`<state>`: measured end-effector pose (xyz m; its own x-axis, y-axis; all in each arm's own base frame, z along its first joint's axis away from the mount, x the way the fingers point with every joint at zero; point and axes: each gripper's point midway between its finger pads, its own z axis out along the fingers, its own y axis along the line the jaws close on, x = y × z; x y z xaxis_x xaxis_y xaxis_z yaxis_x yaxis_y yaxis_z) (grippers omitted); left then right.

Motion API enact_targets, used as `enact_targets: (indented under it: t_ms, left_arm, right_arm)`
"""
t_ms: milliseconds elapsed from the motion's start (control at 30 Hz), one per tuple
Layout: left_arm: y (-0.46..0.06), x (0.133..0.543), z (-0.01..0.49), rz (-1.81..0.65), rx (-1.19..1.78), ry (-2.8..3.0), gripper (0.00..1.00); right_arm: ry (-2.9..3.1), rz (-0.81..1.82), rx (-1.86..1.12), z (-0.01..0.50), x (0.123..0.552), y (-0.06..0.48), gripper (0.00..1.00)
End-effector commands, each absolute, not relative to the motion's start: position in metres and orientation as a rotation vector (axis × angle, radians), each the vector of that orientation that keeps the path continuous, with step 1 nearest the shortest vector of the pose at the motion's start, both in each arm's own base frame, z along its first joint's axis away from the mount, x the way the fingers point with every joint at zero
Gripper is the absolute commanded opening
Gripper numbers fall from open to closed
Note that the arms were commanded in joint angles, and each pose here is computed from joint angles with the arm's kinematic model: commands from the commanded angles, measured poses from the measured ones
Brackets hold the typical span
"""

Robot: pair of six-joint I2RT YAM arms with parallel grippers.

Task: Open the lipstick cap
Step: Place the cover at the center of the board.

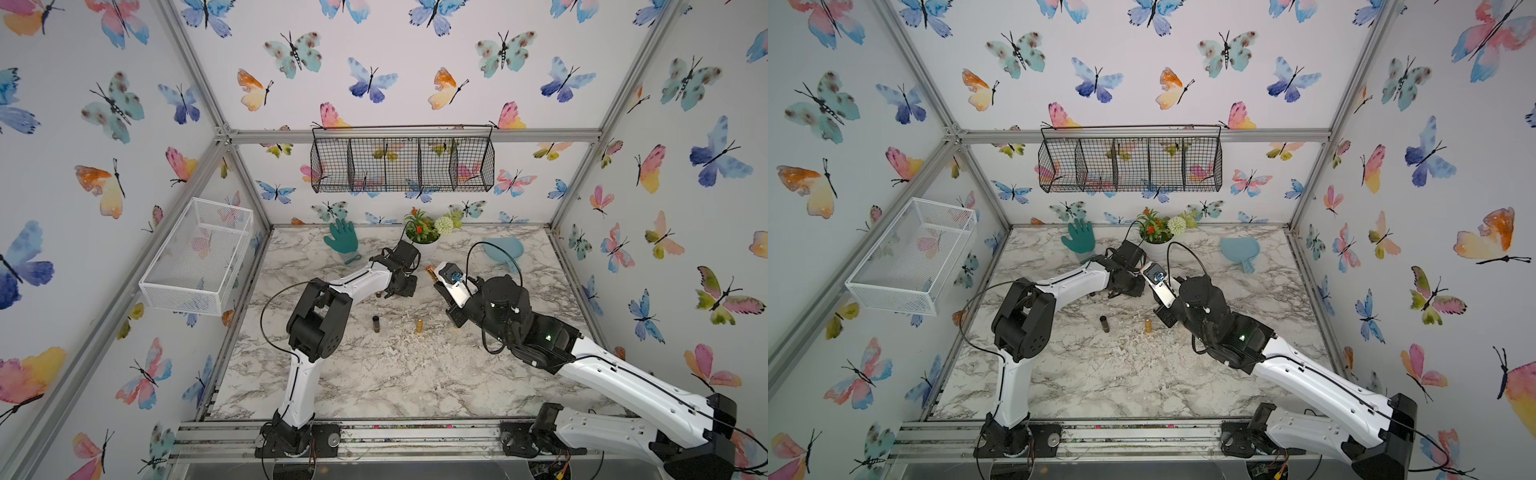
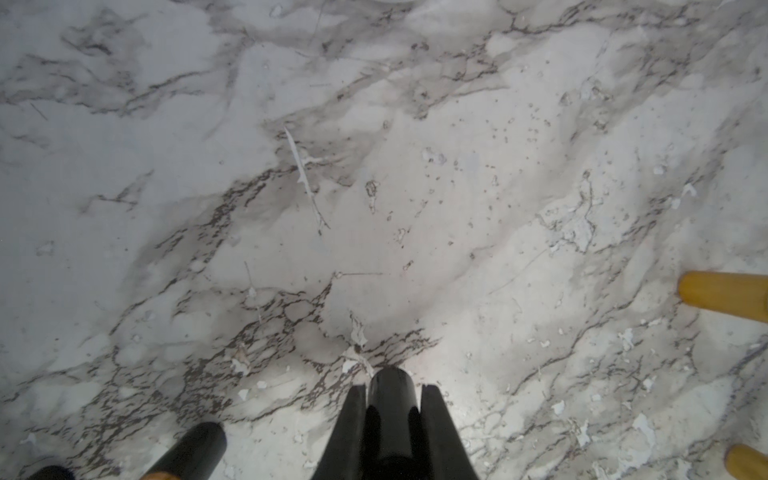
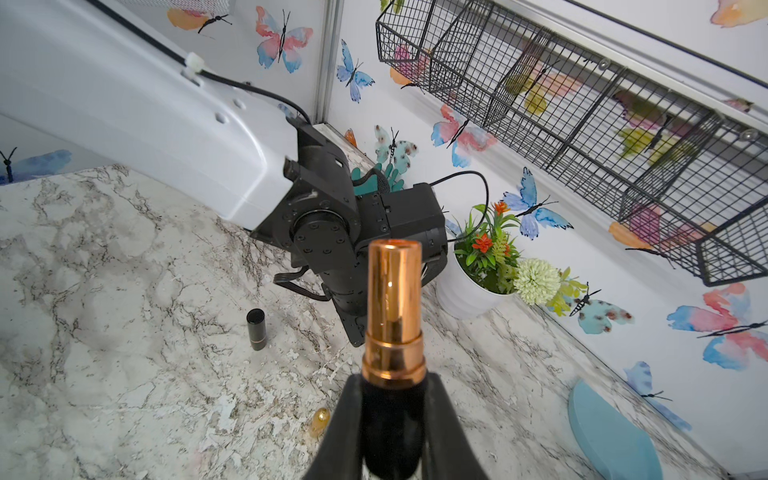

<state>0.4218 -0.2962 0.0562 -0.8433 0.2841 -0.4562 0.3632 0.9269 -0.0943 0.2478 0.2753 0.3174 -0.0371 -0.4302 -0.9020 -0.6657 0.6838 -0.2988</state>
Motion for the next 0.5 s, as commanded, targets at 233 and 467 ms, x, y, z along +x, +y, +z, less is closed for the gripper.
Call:
enact_targets:
  t_ms: [233,467]
  left_arm:
    - [-0.2918,0.4192,0.0292,-0.173,0.506,2.675,0.18]
    - [-0.2959,0.4181,0.0388,-0.199,0.513,2.661,0.42]
  right_arm:
    - [1.691,0.252,-0.902,0.3069,0.248,0.2775,0.02]
    - [1.693,0.246,-0.902,0.3061,0.249,0.2777,0.02]
